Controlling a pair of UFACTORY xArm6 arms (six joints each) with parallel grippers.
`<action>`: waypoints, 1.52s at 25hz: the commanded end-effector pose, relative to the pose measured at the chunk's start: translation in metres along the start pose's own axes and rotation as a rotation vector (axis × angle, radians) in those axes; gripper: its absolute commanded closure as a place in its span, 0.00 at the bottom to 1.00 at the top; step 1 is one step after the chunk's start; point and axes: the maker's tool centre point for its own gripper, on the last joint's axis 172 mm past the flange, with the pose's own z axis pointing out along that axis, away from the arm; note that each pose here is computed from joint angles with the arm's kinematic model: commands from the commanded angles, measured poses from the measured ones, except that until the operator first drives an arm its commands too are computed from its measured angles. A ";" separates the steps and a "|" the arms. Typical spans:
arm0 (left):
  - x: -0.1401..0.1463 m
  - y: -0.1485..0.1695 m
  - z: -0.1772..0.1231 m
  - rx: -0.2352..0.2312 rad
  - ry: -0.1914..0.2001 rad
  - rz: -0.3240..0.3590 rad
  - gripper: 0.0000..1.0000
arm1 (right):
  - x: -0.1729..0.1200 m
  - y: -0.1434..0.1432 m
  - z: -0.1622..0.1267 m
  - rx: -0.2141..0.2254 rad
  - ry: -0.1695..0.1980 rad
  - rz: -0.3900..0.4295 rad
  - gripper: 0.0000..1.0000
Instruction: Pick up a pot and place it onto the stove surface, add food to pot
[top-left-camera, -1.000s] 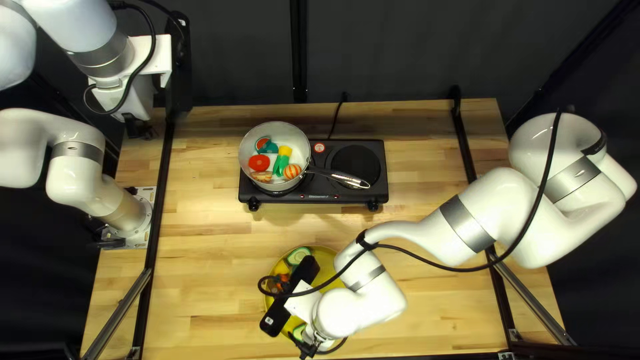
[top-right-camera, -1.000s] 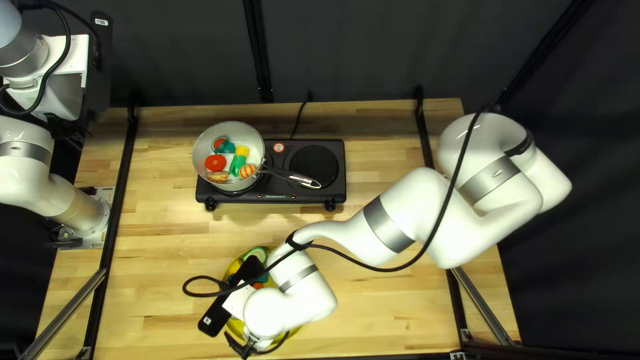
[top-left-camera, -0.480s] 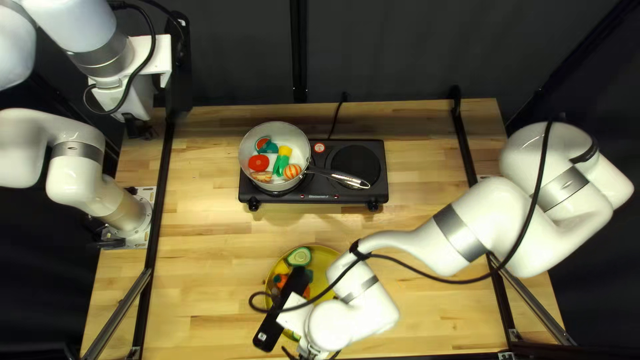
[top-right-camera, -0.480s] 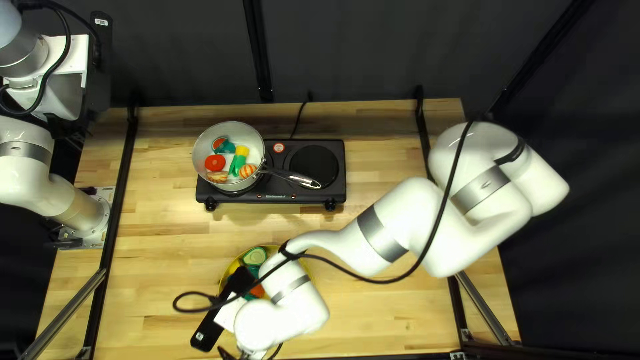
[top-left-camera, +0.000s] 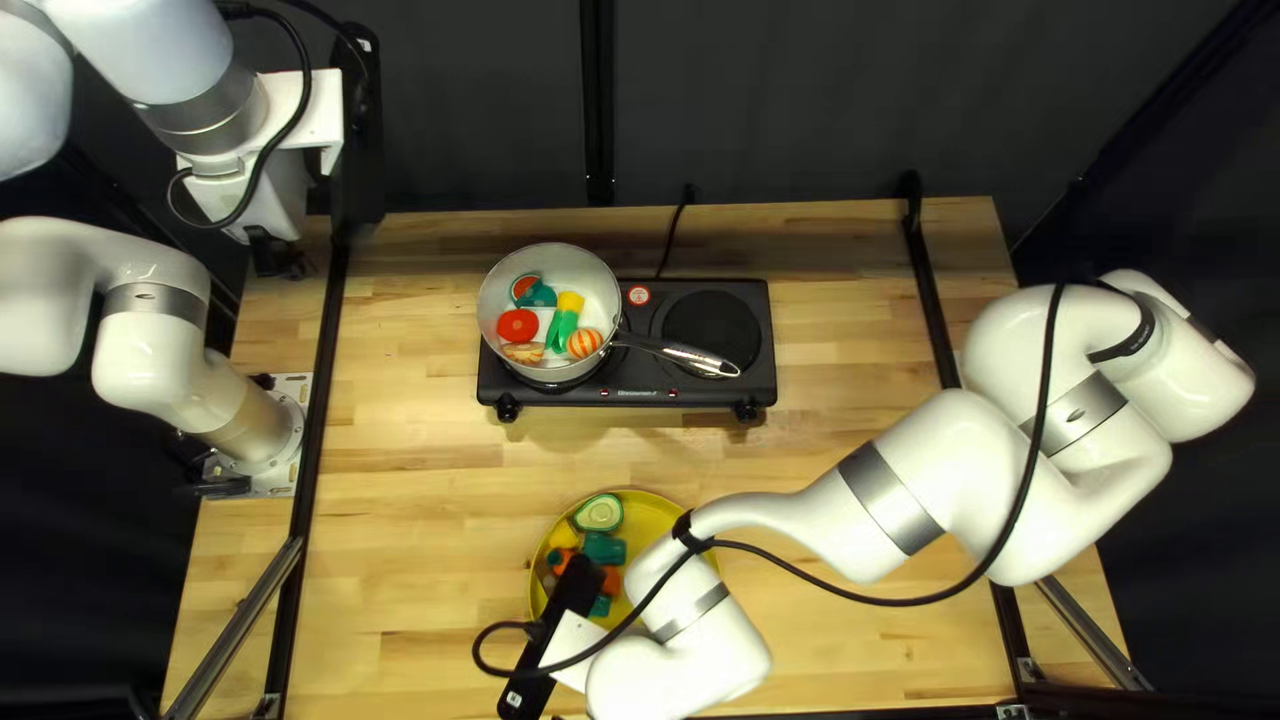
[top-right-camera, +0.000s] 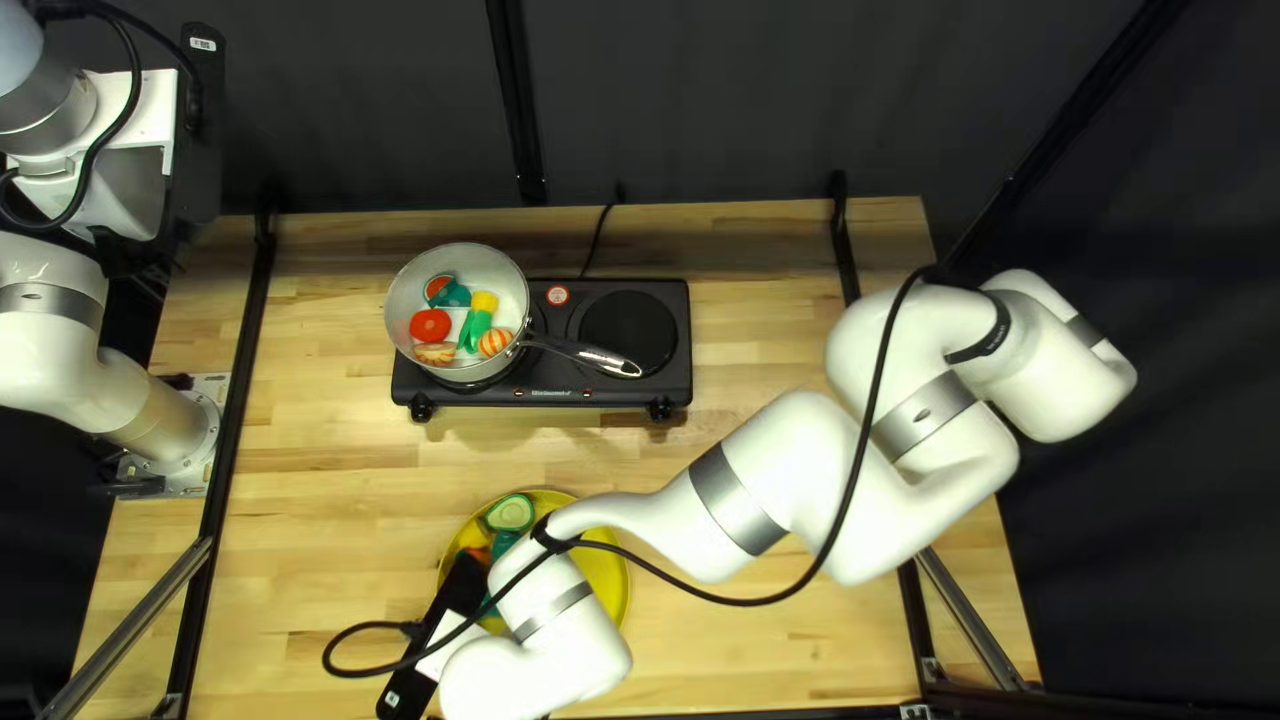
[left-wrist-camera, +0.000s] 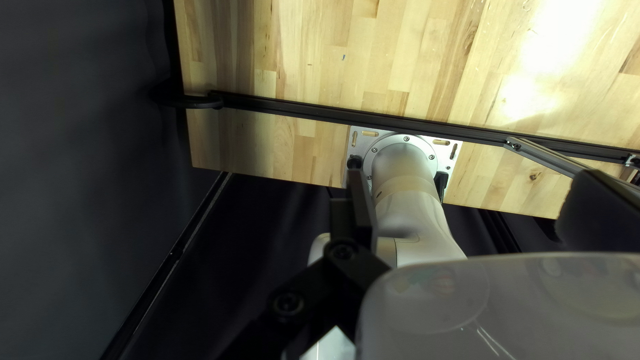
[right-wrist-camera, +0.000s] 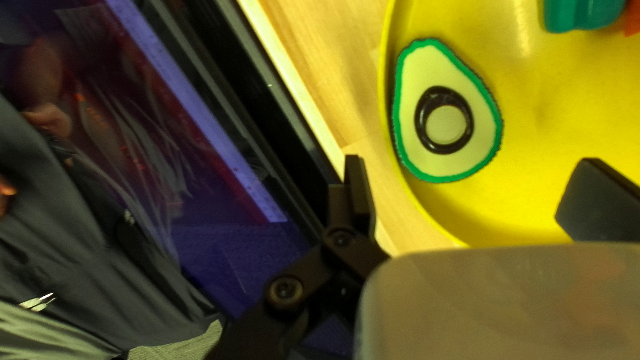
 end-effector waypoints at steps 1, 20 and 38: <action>0.000 0.000 0.000 0.000 0.000 0.000 0.00 | -0.002 0.007 0.003 -0.018 -0.012 -0.006 0.00; 0.000 0.000 0.000 0.000 0.000 0.000 0.00 | 0.004 0.069 -0.007 -0.008 0.033 0.058 0.00; 0.000 0.000 0.000 0.000 0.000 0.000 0.00 | -0.004 0.157 -0.034 -0.144 0.112 0.660 0.00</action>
